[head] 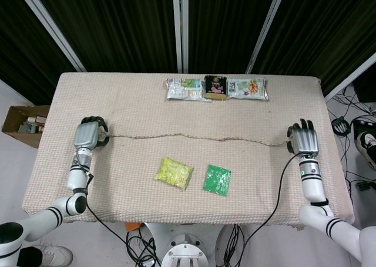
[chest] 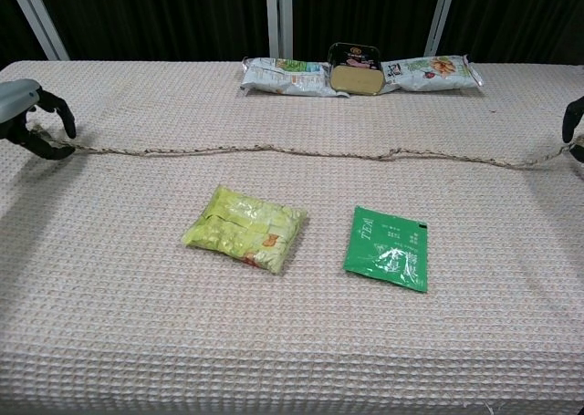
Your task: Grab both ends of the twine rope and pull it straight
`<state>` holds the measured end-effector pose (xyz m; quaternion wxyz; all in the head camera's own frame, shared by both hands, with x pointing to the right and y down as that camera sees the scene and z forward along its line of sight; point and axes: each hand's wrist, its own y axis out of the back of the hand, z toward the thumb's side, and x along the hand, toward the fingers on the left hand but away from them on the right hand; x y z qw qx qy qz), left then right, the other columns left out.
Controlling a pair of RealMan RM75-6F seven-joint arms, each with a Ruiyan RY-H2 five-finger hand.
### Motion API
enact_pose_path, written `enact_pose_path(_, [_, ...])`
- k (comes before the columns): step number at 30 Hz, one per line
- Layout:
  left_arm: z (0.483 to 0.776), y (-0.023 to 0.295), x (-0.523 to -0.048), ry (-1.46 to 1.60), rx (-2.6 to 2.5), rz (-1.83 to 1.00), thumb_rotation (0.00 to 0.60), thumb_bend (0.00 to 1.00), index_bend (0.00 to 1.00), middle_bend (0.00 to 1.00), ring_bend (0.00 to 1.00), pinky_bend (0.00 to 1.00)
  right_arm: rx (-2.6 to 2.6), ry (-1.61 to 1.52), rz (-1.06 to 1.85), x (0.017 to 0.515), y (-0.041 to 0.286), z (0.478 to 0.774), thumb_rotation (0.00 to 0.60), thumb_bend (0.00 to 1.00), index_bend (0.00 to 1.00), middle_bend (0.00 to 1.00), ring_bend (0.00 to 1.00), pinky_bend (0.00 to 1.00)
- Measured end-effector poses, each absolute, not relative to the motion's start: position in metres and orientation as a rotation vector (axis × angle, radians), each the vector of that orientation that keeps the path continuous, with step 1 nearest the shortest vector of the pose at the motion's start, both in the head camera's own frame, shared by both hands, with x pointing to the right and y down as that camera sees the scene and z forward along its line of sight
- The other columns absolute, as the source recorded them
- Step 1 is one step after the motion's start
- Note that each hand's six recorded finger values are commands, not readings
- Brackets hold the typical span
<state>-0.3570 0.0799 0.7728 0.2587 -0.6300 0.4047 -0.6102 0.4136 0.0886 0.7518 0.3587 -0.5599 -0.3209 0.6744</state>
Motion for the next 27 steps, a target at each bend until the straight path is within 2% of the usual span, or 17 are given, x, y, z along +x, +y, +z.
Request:
enact_pose_path(3, [0.768,0.081,-0.359,1.109,-1.698,-1.641,0.6,0.22,0.34,0.24,0.15,0.15,-1.457,-0.855,1.726,0.415,0.089,0.745,0.6,0.21,0.34,0.29,0.07,0.13])
enact_pose_path(9, [0.744,0.081,-0.372,1.169,-1.645,-1.59,0.6,0.21,0.33,0.24,0.15,0.15,-1.455,-0.936,1.681,0.425,0.088,0.716,0.6,0.21,0.32,0.28,0.07,0.13])
enact_pose_path(16, [0.687,0.093,-0.411,1.256,-1.547,-1.525,0.6,0.21,0.33,0.24,0.15,0.14,-1.396,-1.076,1.611,0.459,0.099,0.643,0.6,0.21,0.29,0.25,0.07,0.13])
enact_pose_path(22, [0.625,0.13,-0.446,1.308,-1.482,-1.491,0.6,0.21,0.34,0.24,0.15,0.14,-1.379,-1.172,1.533,0.485,0.132,0.58,0.6,0.22,0.29,0.24,0.07,0.13])
enact_pose_path(27, [0.589,0.183,-0.457,1.283,-1.495,-1.497,0.6,0.21,0.34,0.24,0.15,0.14,-1.456,-1.199,1.488,0.487,0.164,0.566,0.6,0.22,0.29,0.24,0.07,0.13])
